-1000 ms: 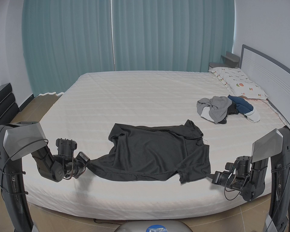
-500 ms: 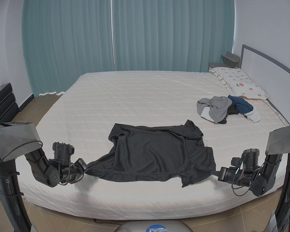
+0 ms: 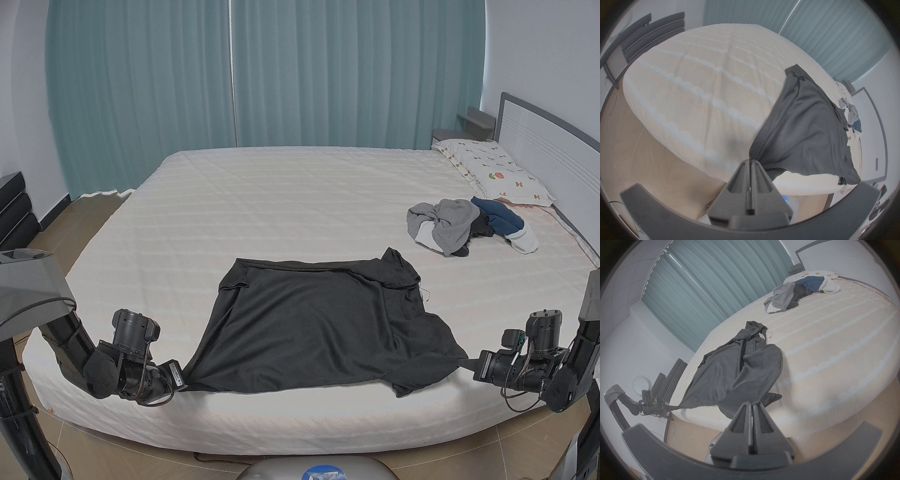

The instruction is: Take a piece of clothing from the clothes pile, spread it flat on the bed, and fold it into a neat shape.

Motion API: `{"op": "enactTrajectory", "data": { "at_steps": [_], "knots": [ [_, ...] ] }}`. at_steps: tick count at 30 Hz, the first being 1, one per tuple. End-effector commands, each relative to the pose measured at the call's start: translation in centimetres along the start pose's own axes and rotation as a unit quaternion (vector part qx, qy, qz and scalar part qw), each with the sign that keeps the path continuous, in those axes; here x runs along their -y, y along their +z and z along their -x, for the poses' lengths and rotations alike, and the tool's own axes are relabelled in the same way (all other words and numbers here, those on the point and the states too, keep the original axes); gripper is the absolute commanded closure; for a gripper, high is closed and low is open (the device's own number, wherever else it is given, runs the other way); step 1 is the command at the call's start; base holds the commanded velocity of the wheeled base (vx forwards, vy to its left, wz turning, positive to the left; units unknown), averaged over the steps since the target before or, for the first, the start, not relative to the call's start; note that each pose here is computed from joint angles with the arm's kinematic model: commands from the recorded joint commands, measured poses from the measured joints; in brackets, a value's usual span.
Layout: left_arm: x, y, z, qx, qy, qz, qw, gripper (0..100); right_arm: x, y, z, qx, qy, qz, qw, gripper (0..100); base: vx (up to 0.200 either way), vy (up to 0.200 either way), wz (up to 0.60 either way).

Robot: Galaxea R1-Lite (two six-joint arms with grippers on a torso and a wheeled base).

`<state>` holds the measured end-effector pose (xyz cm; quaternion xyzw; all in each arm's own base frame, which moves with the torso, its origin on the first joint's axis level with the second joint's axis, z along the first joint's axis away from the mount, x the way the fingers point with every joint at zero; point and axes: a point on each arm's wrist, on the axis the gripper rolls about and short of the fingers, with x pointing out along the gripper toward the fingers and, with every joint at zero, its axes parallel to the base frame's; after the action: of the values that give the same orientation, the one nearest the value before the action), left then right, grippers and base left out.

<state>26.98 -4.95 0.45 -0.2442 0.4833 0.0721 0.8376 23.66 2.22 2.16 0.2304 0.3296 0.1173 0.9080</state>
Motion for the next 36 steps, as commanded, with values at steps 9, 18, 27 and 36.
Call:
{"op": "enactTrajectory", "data": {
  "at_steps": [9,18,27,36],
  "knots": [
    [-0.6,-2.7,1.1,-0.063,0.063,-0.083,0.9926,100,0.3,-0.4,3.2,-0.029,-0.037,-0.004,0.9989,100,0.0,0.0,0.0],
    [-0.5,-4.0,1.4,-0.086,0.069,-0.106,0.9882,100,1.1,-0.7,3.7,-0.037,-0.083,-0.004,0.9959,100,0.0,0.0,0.0],
    [-0.6,-4.1,1.3,-0.09,0.071,-0.107,0.9876,100,1.2,-1.8,4.0,-0.082,-0.098,0.004,0.9918,100,0.0,0.0,0.0],
    [-0.4,-3.8,1.0,-0.085,0.068,-0.104,0.9885,100,1.4,-2.3,2.3,-0.121,-0.12,0.006,0.9854,100,0.0,0.0,0.0]
  ]
}}
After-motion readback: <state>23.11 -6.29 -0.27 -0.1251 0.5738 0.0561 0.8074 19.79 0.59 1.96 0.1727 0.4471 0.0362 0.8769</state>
